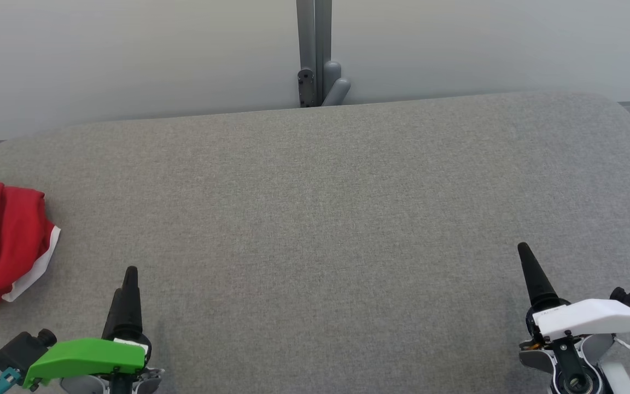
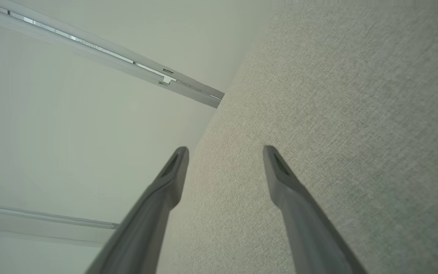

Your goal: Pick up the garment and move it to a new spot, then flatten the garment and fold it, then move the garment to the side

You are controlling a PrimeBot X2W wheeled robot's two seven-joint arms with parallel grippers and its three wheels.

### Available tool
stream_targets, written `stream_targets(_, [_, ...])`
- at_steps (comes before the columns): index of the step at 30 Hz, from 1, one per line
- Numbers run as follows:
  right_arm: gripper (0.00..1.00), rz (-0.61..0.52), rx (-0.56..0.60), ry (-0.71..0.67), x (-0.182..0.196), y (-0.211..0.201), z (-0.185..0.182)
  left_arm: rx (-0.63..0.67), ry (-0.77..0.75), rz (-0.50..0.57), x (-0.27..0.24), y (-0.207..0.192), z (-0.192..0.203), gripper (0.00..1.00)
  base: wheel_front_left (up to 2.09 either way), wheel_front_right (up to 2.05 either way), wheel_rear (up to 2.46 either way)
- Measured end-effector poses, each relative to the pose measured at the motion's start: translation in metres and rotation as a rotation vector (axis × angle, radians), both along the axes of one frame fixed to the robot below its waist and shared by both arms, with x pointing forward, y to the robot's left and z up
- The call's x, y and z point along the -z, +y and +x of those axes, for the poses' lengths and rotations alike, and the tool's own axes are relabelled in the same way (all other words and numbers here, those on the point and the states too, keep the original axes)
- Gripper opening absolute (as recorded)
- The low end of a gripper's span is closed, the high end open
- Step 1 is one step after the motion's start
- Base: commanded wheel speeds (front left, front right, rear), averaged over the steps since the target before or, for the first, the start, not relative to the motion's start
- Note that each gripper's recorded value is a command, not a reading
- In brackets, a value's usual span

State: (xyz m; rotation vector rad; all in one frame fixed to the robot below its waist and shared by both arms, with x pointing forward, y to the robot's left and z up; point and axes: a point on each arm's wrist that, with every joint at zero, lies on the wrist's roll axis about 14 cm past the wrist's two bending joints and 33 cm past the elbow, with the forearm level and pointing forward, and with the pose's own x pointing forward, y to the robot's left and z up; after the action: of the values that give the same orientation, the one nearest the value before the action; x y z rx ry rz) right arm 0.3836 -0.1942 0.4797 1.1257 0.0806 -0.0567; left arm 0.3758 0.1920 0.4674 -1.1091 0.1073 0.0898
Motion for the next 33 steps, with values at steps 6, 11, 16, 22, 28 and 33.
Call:
stream_targets(6, [1.0, -0.14, -0.012, 0.002, 0.0013, 0.0006, -0.0004, 0.016, 0.01, 0.134, 0.0022, -0.0023, -0.0001, 1.0, 0.0, 0.0, 0.0])
stream_targets(11, [1.0, -0.219, -0.023, -0.003, 0.001, 0.0026, -0.0008, 0.031, 0.017, 0.208, 0.005, -0.0051, -0.0005, 1.0, 0.0, 0.0, 0.0])
stream_targets(16, [1.0, -0.297, -0.034, -0.009, 0.0005, 0.0039, -0.0009, 0.047, 0.018, 0.285, 0.0059, -0.0078, -0.0004, 1.0, 0.0, 0.0, 0.0])
stream_targets(22, [1.0, -0.38, -0.039, -0.017, 0.0, 0.0038, -0.0011, 0.049, 0.022, 0.361, 0.0077, -0.0072, -0.0009, 1.0, 0.0, 0.0, 0.0])
stream_targets(28, [1.0, -0.461, -0.052, -0.028, -0.0013, 0.0064, -0.0011, 0.06, 0.022, 0.457, 0.0079, -0.0085, -0.0005, 1.0, 0.0, 0.0, 0.0])
stream_targets(33, [1.0, -0.523, -0.061, -0.039, -0.0025, 0.0082, -0.0011, 0.072, 0.022, 0.519, 0.0092, -0.0103, -0.0019, 1.0, 0.0, 0.0, 0.0])
